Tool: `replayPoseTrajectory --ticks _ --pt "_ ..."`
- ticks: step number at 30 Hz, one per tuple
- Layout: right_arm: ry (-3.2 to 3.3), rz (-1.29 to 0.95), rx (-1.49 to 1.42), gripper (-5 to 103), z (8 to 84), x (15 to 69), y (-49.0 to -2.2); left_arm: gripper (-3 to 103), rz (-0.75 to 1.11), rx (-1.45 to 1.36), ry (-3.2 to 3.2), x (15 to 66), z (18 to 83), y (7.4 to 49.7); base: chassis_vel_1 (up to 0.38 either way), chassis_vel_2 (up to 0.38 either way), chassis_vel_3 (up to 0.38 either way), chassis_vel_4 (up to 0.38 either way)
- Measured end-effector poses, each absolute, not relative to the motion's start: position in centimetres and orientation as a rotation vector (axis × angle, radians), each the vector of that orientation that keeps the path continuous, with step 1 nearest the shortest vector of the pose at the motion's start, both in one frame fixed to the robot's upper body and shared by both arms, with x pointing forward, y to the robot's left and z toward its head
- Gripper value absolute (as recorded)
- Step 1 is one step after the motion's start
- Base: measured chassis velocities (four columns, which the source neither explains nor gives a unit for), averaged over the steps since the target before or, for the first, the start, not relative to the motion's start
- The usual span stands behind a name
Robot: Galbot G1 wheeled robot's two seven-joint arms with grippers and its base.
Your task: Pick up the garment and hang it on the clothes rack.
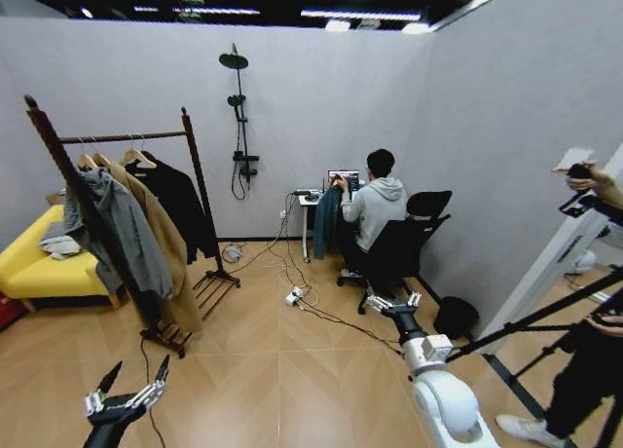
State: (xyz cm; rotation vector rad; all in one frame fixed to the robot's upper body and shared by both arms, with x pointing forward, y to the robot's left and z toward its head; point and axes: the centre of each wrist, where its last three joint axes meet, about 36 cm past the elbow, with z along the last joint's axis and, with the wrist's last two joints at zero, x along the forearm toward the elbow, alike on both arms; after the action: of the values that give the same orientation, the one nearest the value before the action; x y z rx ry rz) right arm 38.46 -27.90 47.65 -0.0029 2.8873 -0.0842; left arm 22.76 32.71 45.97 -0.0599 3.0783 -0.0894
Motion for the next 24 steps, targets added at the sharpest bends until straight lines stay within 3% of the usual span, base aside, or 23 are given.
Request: replayPoseTrajectory --ticks 24 --pt "2.876 -0.082 -0.012 100 48.00 38.48 -27.16 100 -0.089 -0.060 3.078 22.76 45.96 32.71 0.026 -0.051 -0.041 0.023"
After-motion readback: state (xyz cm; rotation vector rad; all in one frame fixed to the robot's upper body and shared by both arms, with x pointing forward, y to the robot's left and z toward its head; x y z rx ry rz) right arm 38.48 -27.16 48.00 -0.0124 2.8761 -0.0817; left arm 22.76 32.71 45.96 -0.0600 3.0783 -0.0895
